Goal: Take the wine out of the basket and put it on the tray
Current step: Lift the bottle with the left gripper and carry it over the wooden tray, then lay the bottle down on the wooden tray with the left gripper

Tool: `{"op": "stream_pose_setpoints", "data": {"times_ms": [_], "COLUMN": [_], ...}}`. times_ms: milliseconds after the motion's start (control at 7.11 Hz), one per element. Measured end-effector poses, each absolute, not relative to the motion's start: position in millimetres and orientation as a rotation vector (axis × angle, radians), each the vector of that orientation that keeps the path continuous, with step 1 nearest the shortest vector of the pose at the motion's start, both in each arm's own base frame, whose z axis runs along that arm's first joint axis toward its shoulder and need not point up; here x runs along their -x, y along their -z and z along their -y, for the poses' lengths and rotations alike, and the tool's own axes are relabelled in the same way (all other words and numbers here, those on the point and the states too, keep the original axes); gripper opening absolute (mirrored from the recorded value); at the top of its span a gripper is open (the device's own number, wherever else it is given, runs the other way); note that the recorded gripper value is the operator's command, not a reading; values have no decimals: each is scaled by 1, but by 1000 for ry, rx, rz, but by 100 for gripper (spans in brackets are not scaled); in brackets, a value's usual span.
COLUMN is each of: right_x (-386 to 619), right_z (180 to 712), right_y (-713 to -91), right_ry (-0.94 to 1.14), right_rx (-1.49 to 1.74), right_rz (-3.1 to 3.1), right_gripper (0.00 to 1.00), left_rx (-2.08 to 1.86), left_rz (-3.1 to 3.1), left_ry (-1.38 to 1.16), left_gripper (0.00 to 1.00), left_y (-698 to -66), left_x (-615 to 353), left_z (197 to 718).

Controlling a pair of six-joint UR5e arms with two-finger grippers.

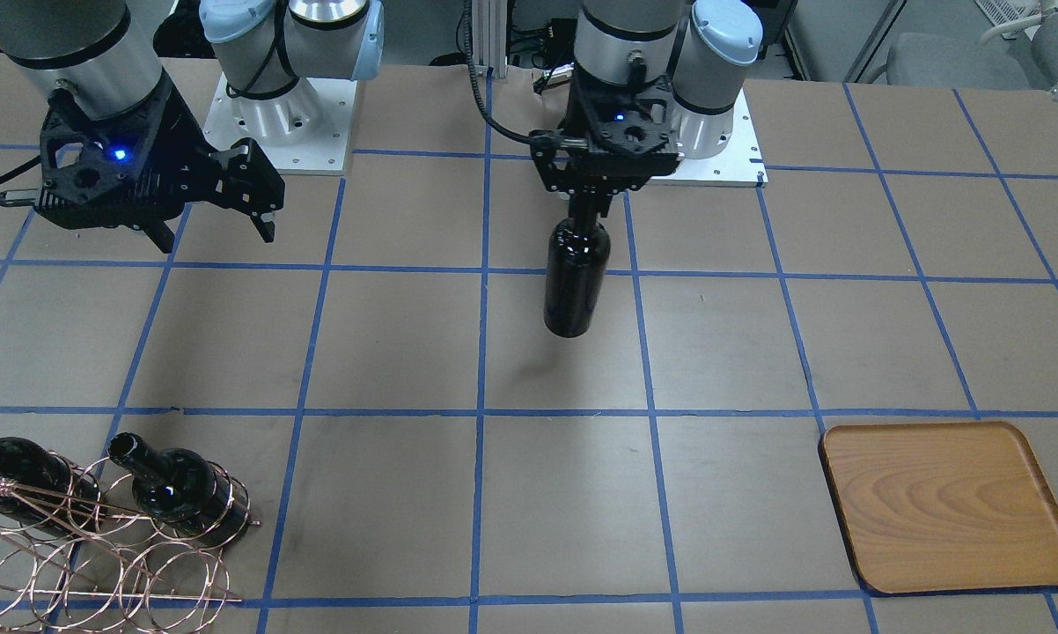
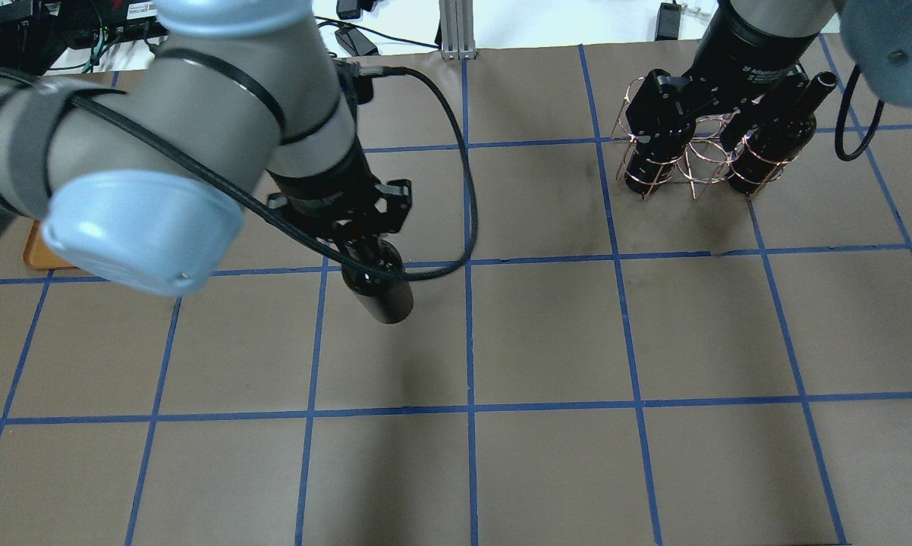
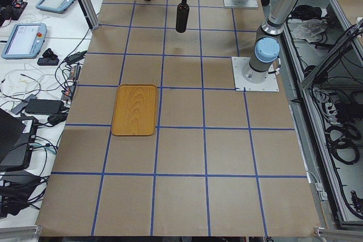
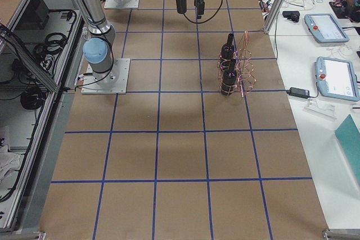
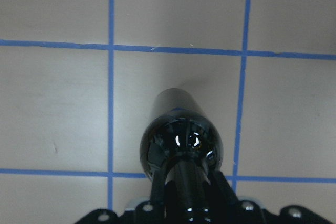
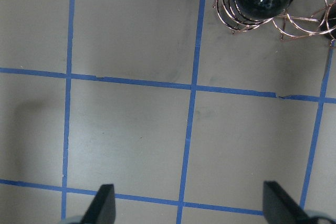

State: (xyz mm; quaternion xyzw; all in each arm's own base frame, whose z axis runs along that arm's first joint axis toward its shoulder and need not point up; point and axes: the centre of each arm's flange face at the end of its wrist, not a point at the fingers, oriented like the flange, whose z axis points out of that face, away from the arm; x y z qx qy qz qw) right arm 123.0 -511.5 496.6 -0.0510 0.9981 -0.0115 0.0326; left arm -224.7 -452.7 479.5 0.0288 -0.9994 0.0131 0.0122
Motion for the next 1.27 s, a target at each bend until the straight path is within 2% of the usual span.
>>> {"op": "stream_pose_setpoints", "data": {"times_ms": [281, 704, 1267], "right_x": [-123, -123, -122], "right_z": [512, 512, 512], "right_y": [-496, -496, -495], "right_ry": [34, 31, 27], "right_rx": [159, 159, 155], "right_rz": [-3073, -3074, -3084], "right_gripper": [100, 100, 100], "left_rx": [-126, -122, -82], "left_rz": [3117, 3110, 3140], "left_ry": [-20, 6, -75], "left_gripper": [0, 0, 0], "left_y": [-507, -504, -451], "left_x": [104, -76, -159], "left_z": [495, 528, 615]}}
